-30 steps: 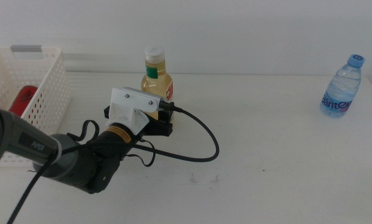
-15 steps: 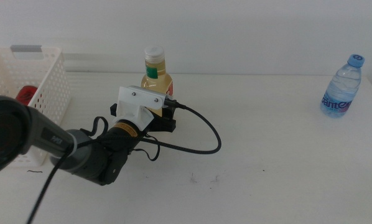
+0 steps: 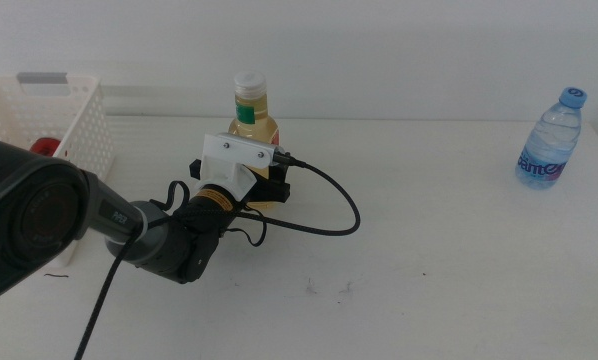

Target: Use arms to grab the bottles and put them into the dustbin to the left of the table.

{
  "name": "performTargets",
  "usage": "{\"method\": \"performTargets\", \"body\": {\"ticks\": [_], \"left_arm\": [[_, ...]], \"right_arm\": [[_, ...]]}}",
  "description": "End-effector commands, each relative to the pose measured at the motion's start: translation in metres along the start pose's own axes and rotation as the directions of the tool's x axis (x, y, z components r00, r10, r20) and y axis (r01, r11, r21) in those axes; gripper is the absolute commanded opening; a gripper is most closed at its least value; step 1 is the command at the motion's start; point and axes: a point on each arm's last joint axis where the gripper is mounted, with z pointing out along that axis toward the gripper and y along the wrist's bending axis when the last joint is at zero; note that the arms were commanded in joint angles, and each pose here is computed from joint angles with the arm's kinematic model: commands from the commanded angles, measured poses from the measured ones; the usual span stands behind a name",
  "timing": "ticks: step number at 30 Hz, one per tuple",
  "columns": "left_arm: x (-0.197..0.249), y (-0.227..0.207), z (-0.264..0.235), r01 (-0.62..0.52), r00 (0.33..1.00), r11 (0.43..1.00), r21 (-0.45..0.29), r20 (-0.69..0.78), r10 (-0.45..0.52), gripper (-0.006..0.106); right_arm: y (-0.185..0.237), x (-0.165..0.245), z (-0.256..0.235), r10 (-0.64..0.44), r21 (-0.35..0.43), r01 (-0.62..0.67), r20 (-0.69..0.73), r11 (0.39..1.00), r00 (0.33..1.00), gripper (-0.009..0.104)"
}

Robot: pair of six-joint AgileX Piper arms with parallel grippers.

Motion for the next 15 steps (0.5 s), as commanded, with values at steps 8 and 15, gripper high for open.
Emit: {"method": "performTargets", "body": {"ticks": [8,15], "left_arm": [[-0.024,-0.003,-0.015,-0.047,0.998,0.998,0.032,0.052,0.045,0.039],[-0.088,-0.010,-0.094,-0.086,0.994,0.995,0.057,0.071,0.082,0.004]], "right_arm": [[0.000,0.000,0.000,-0.014,0.007,0.014,0.010,1.000,1.000,0.079],[0.000,0.000,0.000,-0.014,0.007,0.014,0.010,1.000,1.000,0.079]]}}
